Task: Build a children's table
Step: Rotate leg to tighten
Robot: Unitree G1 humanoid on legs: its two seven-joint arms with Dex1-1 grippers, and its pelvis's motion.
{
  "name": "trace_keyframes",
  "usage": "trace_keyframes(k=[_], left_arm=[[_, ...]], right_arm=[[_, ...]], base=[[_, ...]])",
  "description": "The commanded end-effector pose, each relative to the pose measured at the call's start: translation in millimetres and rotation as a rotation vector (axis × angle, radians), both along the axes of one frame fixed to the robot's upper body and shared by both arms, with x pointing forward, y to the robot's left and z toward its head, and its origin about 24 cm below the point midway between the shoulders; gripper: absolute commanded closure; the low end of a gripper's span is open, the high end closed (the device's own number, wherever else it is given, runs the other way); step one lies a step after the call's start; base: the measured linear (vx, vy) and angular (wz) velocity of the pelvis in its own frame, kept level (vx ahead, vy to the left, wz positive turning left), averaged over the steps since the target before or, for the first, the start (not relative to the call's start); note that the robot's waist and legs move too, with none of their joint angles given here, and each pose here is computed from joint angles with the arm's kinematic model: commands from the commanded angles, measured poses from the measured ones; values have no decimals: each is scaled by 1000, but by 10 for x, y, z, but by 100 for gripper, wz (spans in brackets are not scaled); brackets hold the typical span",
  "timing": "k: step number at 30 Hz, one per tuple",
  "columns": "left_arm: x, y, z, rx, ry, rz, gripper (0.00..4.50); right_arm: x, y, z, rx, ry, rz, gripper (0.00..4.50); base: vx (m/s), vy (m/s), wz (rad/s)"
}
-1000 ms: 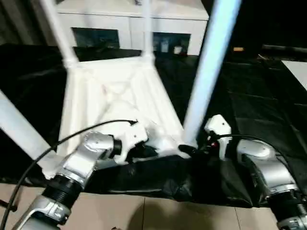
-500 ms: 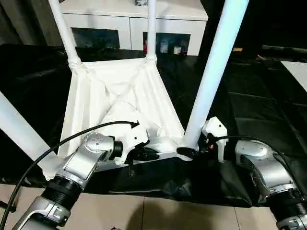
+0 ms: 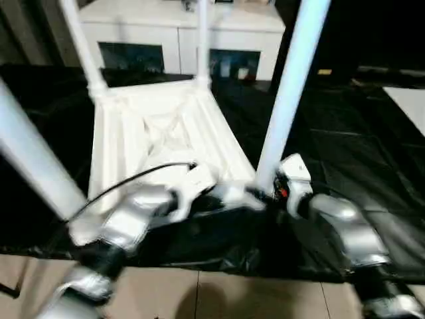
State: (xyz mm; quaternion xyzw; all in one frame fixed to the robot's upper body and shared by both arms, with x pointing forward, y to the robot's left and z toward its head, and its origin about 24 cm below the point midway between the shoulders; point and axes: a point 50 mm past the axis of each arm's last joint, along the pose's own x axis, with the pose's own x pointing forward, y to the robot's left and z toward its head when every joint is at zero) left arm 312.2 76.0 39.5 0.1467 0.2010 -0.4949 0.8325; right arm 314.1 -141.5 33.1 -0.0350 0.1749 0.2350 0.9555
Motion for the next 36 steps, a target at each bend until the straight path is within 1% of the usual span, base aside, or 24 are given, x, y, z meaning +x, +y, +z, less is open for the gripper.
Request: trace_keyframes(k=[1,2,3,4,5,6,7,8,10,12,14,15,17,19,21,22,23,24,26,29,31,34,35,36], left_arm=[[154,-47,96,-4,-68,161,450],[155,-119,115,-18,-75,148,450],[155,-119,115,-18,-75,148,450],[145,-150,121,-12,-87,114,450],[143,-157,122,-9,-93,102,450],[133,-161,127,-1,-119,62,450],[133,-161,127,0,-119,61,450],[121,-147,119,6,-120,43,450],[101,-120,101,21,-127,18,450],[74,-95,86,19,-117,-4,450],[63,-62,71,22,-112,-10,450],[55,-31,52,32,-109,-18,450],[51,-12,39,38,-107,-23,450],[52,31,17,47,-107,-29,450],[65,75,12,58,-124,-52,450],[68,88,15,63,-135,-70,450],[72,106,19,70,-149,-96,450],[74,117,21,73,-151,-107,450],[92,144,19,80,-143,-105,450],[111,158,26,96,-157,-122,450],[87,122,54,69,-181,-191,450],[7,90,61,38,-176,-307,450],[-53,69,65,25,-170,-403,450],[-72,67,62,29,-166,-435,450]], right_arm=[[-91,153,-247,4,134,-53,190],[-67,218,-226,38,131,-86,191],[-67,218,-226,38,131,-86,191],[-45,279,-185,54,111,-77,192],[-38,299,-171,58,104,-72,192],[-1,337,-92,62,47,-77,192],[0,337,-90,62,46,-77,192],[14,342,-44,77,16,-67,157],[28,308,23,107,-23,-87,123],[32,265,54,111,-43,-94,114],[34,212,75,59,-68,-76,89],[19,150,102,35,-83,-30,89],[6,116,118,26,-90,2,89],[-100,-2,145,58,-82,126,89],[-294,-186,135,37,-71,282,89],[-366,-275,131,27,-64,322,89],[-472,-398,130,13,-50,379,89],[-509,-471,137,4,-48,389,89],[-532,-594,166,15,-44,363,89],[-526,-665,247,36,-77,340,89],[-540,-690,291,65,-99,332,89],[-603,-696,250,46,-71,369,89],[-655,-692,196,20,-34,411,89],[-683,-677,179,9,-23,442,89]], base=[[0,0,0],[0,0,0],[0,0,0],[0,0,0],[0,0,0],[0,0,0],[0,0,0],[0,0,0],[0,0,0],[0,0,0],[0,0,0],[0,0,0],[0,0,0],[0,0,0],[0,0,0],[0,0,0],[0,0,0],[0,0,0],[0,0,0],[0,0,0],[0,0,0],[0,0,0],[0,0,0],[0,0,0]])
